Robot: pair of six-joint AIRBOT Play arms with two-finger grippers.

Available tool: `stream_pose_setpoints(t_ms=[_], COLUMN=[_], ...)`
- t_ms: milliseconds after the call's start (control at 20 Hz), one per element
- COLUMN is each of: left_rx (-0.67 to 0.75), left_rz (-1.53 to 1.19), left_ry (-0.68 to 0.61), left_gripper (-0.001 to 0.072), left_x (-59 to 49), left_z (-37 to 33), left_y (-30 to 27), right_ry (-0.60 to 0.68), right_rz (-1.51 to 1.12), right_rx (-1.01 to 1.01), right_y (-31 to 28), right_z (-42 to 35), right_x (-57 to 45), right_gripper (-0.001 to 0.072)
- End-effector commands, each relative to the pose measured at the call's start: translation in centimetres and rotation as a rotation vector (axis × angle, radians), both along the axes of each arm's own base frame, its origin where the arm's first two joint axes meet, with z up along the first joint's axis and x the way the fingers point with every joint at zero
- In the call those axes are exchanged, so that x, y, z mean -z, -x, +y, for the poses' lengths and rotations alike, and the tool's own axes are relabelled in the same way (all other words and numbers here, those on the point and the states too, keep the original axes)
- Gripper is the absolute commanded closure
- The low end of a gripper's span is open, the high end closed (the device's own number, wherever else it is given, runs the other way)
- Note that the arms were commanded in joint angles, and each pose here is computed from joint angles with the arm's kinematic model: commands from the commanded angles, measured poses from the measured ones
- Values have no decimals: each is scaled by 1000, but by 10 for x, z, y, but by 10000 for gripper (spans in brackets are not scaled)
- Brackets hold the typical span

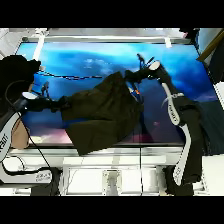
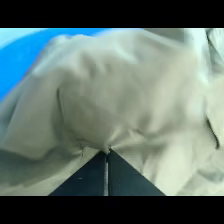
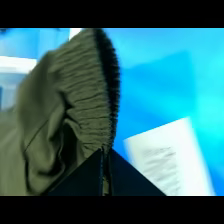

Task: Fold the clothes and pants, and hang the long-sleeved shirts on hangers.

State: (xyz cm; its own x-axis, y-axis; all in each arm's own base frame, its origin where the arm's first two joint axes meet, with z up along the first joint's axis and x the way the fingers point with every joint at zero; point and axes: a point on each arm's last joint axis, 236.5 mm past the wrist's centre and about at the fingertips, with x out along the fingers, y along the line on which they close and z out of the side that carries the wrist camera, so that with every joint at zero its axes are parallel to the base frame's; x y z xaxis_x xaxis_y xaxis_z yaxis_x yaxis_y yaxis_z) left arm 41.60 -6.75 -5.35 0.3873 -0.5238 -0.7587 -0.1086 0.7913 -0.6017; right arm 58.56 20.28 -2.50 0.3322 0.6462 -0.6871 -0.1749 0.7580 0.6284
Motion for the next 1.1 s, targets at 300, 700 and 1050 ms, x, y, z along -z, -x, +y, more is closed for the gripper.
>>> stream_pose_setpoints(t_ms=[300, 700, 1050], left_rx=[76, 10, 189], left_rz=[-382, -374, 146], left_ry=[-69, -69, 107], left_gripper=[693, -4, 237], left_x=[-94, -99, -63], left_z=[-82, -41, 28], left_y=[-93, -105, 80], right_ry=[296, 329, 366], right_rz=[92, 135, 200], right_rx=[8, 59, 107], right_y=[64, 75, 148], right_z=[-130, -166, -241], right_x=[-76, -72, -133], right_gripper=[687, 316, 317])
